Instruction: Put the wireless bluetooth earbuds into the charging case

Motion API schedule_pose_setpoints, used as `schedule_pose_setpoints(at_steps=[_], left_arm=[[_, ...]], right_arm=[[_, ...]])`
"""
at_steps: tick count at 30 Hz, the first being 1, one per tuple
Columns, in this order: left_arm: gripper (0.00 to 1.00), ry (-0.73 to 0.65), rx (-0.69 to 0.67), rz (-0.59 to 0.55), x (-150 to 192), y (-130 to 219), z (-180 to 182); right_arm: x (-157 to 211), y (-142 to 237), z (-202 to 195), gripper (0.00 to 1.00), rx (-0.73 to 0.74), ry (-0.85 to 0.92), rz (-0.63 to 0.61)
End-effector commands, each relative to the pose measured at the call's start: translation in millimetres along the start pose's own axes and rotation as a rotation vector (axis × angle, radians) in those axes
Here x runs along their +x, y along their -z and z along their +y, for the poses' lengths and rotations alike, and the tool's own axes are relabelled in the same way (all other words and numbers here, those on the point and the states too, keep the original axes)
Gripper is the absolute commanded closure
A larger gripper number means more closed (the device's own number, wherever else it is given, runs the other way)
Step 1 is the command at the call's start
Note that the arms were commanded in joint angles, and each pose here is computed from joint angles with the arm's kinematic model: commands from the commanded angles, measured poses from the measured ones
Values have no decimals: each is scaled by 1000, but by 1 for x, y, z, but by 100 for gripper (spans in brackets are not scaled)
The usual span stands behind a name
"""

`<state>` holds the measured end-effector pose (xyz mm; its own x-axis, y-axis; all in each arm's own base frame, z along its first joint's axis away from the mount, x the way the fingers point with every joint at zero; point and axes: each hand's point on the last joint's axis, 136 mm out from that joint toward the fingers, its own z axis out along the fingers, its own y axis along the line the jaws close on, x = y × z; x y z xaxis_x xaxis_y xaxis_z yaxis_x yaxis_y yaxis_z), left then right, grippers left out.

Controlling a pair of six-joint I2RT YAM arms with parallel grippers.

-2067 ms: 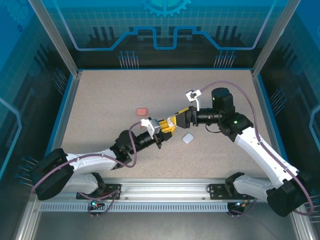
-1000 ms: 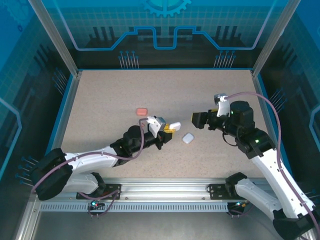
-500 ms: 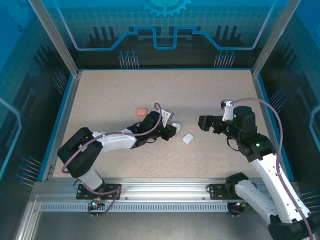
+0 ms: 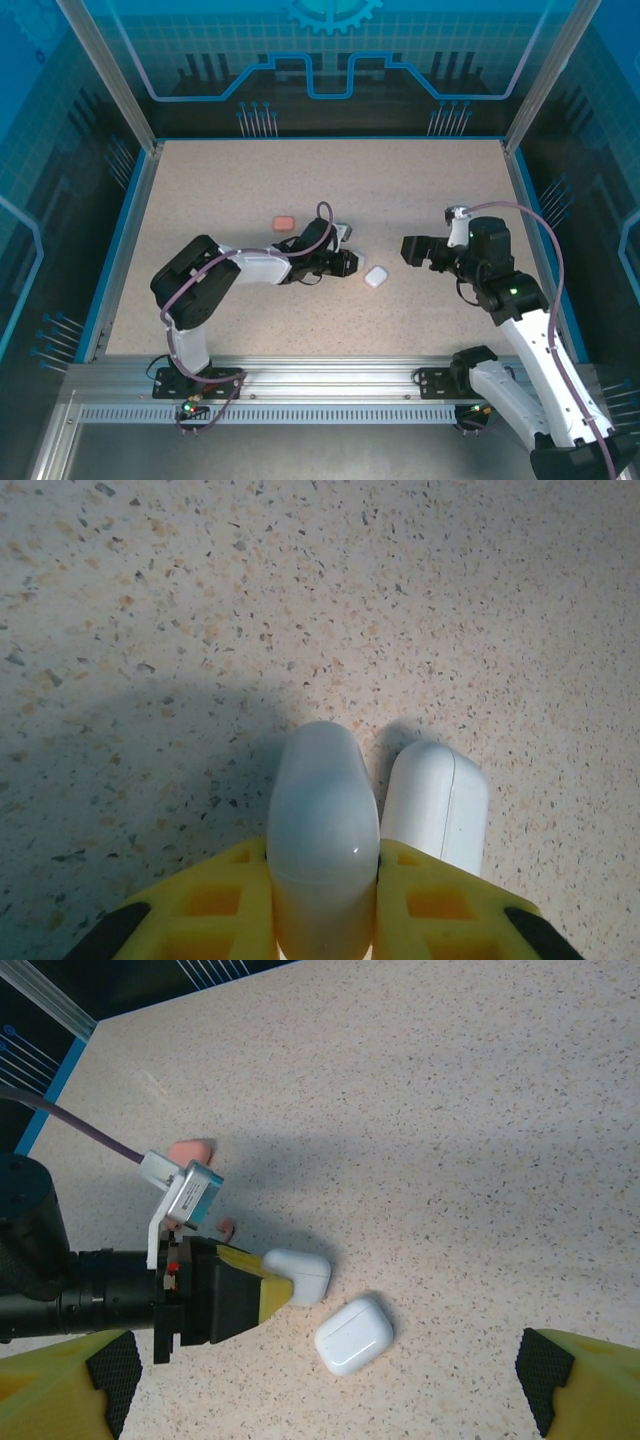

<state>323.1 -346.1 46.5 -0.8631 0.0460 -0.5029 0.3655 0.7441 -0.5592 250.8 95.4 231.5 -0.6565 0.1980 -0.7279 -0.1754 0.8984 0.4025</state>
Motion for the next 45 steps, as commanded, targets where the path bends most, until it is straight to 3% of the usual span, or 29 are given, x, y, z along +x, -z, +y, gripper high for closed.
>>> schedule_pose_setpoints(at_steps=[1,3,9,19,26,31,36,41,45], left_arm=[[86,36,17,33,-1,-3,-2],[72,46,14,27,-1,-3,1],[51,67,-3,21,-2,-2,11],[42,30,-33,-55,-15,23,23],[36,-27,-68,-214,-38,85,26],[26,-59,-146,-307,-47,138,42],[15,3,-211,-411,-50,194,70],[3,46,-278,-490,-49,242,94],[1,138,-307,-556,-49,273,114]], right_arm=[[3,1,-2,0,-8,7,5],[0,2,-1,0,-9,9,-2],[-6,4,11,0,-71,34,-9],[-12,1,19,0,-110,35,-15],[-18,-21,38,0,-224,113,13],[-20,-44,57,0,-225,292,73],[-11,-83,90,0,-207,639,159],[-8,-126,127,0,-298,857,224],[-1,-163,148,0,-363,1033,260]])
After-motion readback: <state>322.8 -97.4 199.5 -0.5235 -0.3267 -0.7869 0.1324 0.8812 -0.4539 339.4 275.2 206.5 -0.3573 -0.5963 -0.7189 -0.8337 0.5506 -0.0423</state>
